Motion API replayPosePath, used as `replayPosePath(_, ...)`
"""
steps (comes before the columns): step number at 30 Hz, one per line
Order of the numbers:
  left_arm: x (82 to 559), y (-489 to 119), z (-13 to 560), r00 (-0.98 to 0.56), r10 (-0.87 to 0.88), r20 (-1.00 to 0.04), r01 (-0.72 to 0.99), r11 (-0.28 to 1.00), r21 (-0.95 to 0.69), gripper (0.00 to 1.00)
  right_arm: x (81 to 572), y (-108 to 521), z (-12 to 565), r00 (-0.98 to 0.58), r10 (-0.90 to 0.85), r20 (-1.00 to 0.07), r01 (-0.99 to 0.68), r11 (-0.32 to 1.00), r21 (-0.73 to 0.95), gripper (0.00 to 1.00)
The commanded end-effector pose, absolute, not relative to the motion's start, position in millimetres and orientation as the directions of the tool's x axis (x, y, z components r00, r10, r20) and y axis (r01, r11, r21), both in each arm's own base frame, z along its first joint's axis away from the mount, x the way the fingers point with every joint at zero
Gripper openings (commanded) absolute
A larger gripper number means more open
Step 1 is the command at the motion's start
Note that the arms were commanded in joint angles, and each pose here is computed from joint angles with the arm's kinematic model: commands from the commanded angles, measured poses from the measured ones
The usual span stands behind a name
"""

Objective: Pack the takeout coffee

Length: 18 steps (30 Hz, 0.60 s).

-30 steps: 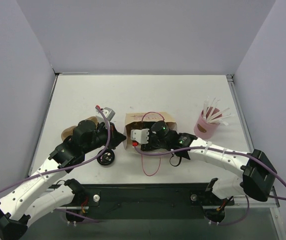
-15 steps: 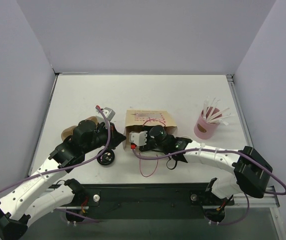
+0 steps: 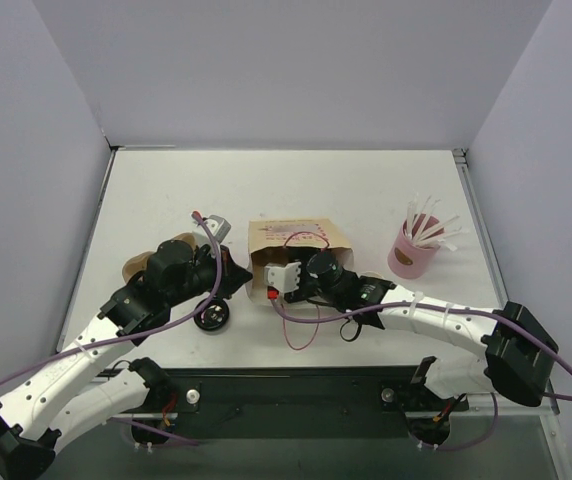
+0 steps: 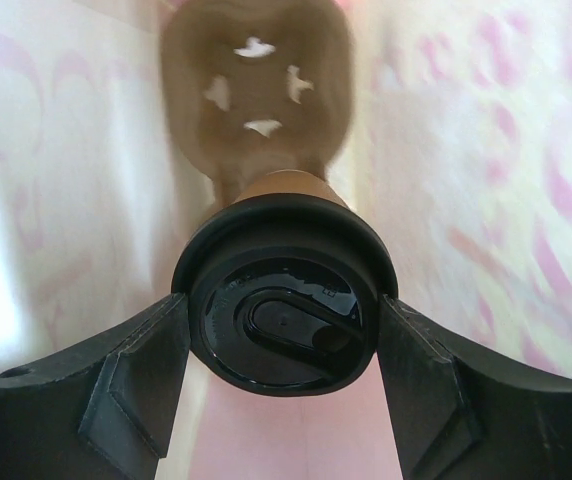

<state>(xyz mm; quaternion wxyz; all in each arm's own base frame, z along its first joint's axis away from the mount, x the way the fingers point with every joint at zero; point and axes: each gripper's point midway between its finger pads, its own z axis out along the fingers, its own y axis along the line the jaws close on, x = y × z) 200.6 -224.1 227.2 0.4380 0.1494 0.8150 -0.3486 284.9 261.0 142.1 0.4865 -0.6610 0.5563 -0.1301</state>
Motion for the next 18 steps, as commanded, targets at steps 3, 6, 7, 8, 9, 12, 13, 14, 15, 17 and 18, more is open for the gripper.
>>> replayPosePath(3,204.5,-231.1,234.5,-0.538,-0.07,-0.84,0.582,0.69,-0.43,0.0,277.5,244.1,152.8,0.346,-0.868,-0.357,-0.605,0.084,-0.792,0.4)
replayPosePath(6,205.4,-233.0,233.2,-0.54,-0.068,-0.839,0.584,0.687,-0.432,0.0,279.1,238.0,149.9,0.336,-0.874,-0.35,-0.606,0.084,-0.791,0.4)
replayPosePath(7,205.3,-233.1,233.9,-0.537,-0.067,-0.841,0.587,0.686,-0.43,0.0,280.3,236.4,147.4,0.33,-0.876,-0.35,-0.61,0.085,-0.787,0.4)
replayPosePath(8,205.6,-233.6,233.7,-0.54,-0.064,-0.839,0.587,0.686,-0.43,0.0,282.4,233.2,145.1,0.321,-0.881,-0.347,-0.613,0.086,-0.786,0.4)
replayPosePath(9,205.2,-233.6,233.4,-0.539,-0.063,-0.84,0.589,0.685,-0.429,0.0,283.3,231.8,142.5,0.319,-0.884,-0.342,-0.617,0.081,-0.783,0.4)
replayPosePath(12,204.6,-233.4,233.5,-0.542,-0.061,-0.838,0.589,0.685,-0.43,0.0,286.9,229.4,137.8,0.308,-0.889,-0.34,-0.624,0.082,-0.777,0.4)
replayPosePath(13,204.1,-232.9,233.7,-0.541,-0.06,-0.839,0.589,0.685,-0.429,0.0,287.4,228.2,137.4,0.306,-0.891,-0.336,-0.622,0.08,-0.779,0.4)
replayPosePath(14,203.9,-232.7,233.7,-0.542,-0.059,-0.839,0.589,0.685,-0.429,0.0,288.0,228.7,138.5,0.305,-0.89,-0.339,-0.619,0.085,-0.781,0.4)
replayPosePath(15,203.4,-232.3,233.9,-0.542,-0.057,-0.839,0.589,0.686,-0.427,0.0,288.3,227.9,138.7,0.303,-0.89,-0.341,-0.618,0.089,-0.781,0.4)
replayPosePath(17,203.4,-231.9,234.0,-0.541,-0.057,-0.839,0.588,0.687,-0.427,0.0,288.6,225.5,137.1,0.296,-0.895,-0.335,-0.617,0.089,-0.782,0.4)
replayPosePath(18,203.3,-231.9,234.7,-0.54,-0.06,-0.839,0.588,0.686,-0.428,0.0,288.7,224.3,135.4,0.291,-0.897,-0.333,-0.619,0.089,-0.781,0.4)
